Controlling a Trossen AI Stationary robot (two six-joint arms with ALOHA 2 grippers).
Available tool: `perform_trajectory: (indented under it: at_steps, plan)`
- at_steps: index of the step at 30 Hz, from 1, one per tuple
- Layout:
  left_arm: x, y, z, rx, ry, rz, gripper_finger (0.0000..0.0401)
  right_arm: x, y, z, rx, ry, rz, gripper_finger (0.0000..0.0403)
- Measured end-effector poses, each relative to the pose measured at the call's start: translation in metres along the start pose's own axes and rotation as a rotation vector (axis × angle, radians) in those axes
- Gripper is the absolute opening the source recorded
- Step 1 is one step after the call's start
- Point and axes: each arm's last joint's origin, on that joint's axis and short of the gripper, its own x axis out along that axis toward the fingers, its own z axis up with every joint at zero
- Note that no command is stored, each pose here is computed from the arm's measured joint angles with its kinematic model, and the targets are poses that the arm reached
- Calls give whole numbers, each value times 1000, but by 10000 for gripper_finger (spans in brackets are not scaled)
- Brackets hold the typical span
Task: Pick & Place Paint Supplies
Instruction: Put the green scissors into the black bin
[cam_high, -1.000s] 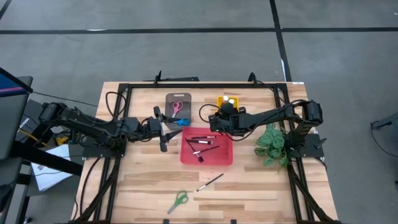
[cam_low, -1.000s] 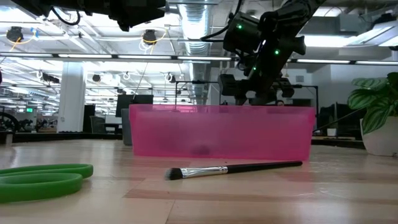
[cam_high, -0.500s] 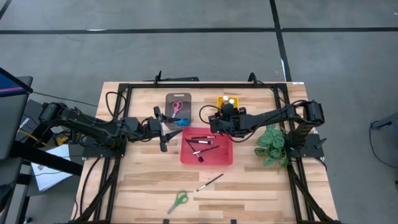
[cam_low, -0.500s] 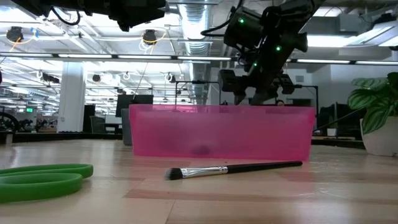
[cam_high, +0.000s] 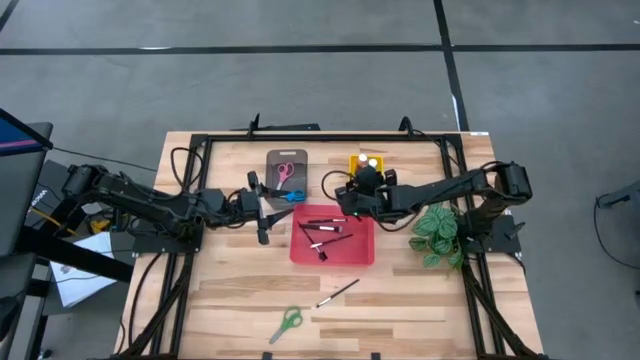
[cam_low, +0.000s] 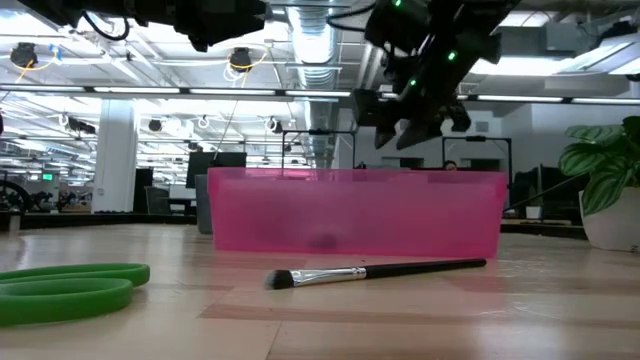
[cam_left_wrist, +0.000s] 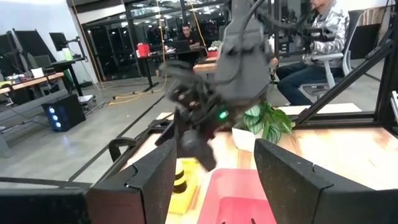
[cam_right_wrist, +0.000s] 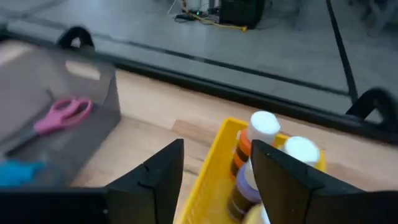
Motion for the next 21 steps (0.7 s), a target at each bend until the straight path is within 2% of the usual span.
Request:
perform_trajectory:
  at_steps: [5, 12, 13, 16, 21]
  plan:
    - [0, 0, -3, 16, 33, -5, 208, -31, 4, -2, -272, 14, 112, 176]
    - [0, -1, -4, 21, 42, -6, 208, -96, 3, -11, -666, 24, 397, 170]
    - [0, -1, -4, 20, 41, -6, 208, -106, 3, -9, -691, -10, 437, 170]
    - [0, -2, -4, 20, 40, -18, 208, -136, 1, 8, -667, -135, 544, 170]
    - [-2, -6, -3, 19, 29, -94, 208, -181, -23, 35, -545, -228, 725, 170]
